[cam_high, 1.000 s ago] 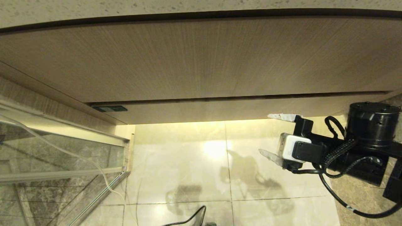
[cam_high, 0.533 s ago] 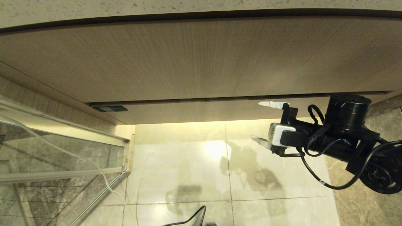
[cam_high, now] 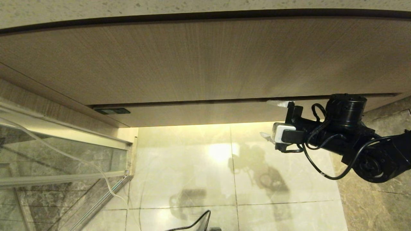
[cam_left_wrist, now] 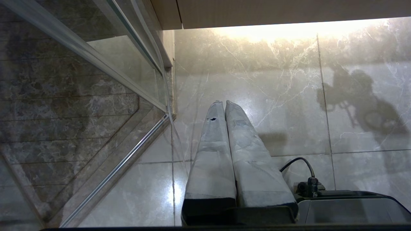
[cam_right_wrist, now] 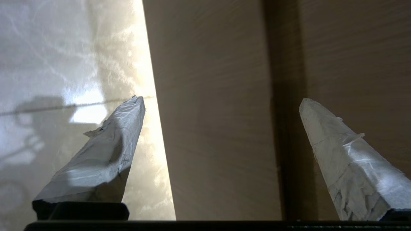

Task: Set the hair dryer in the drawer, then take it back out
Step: Pull open the drawer

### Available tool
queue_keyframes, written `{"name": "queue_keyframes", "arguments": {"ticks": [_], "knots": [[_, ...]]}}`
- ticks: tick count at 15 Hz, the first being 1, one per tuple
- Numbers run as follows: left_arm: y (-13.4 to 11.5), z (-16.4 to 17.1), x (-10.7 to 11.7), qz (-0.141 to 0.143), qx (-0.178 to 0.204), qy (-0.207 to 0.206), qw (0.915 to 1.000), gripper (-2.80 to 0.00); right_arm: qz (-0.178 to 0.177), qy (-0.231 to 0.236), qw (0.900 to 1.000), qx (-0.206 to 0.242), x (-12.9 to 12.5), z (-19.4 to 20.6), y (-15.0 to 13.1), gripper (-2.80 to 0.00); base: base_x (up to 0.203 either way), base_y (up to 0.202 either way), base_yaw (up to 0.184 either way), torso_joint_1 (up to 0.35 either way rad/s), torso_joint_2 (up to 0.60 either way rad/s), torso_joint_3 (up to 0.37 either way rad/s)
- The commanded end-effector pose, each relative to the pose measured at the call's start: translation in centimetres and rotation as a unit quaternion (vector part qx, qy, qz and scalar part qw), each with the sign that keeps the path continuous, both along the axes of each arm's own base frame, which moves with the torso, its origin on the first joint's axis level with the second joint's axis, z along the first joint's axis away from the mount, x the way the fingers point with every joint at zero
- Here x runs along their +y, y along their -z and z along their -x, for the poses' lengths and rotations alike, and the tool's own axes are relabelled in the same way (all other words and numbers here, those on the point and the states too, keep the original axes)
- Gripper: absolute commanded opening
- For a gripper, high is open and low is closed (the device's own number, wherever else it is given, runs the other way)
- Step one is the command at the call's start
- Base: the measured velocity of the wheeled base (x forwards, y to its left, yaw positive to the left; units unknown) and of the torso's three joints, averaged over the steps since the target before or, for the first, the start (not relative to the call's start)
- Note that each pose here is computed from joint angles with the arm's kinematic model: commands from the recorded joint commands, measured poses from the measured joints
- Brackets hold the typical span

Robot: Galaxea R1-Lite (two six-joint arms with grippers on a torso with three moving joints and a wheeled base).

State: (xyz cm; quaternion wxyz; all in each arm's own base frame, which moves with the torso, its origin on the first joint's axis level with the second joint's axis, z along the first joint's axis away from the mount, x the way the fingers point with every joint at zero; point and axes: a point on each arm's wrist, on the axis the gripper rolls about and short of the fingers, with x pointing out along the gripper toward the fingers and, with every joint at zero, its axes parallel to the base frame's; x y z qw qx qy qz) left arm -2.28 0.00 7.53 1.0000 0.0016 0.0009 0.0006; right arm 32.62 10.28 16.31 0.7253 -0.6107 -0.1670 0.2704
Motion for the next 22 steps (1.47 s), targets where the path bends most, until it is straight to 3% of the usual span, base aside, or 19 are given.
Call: {"name": "queue_keyframes", "arguments": {"ticks": [1, 22], "knots": [[0.0, 0.0, 0.0, 0.0, 0.0, 0.0, 1.0, -2.8, 0.012, 0.008, 1.0, 0.004, -0.2, -0.6, 0.8, 0.0, 0.0, 0.0, 0.0, 0.0, 0.0, 0.0], [0.0, 0.0, 0.0, 0.0, 0.0, 0.0, 1.0, -2.8, 0.011, 0.048, 0.998, -0.028, -0.4, -4.0, 0.4, 0.0, 0.0, 0.0, 0.0, 0.0, 0.0, 0.0]]}}
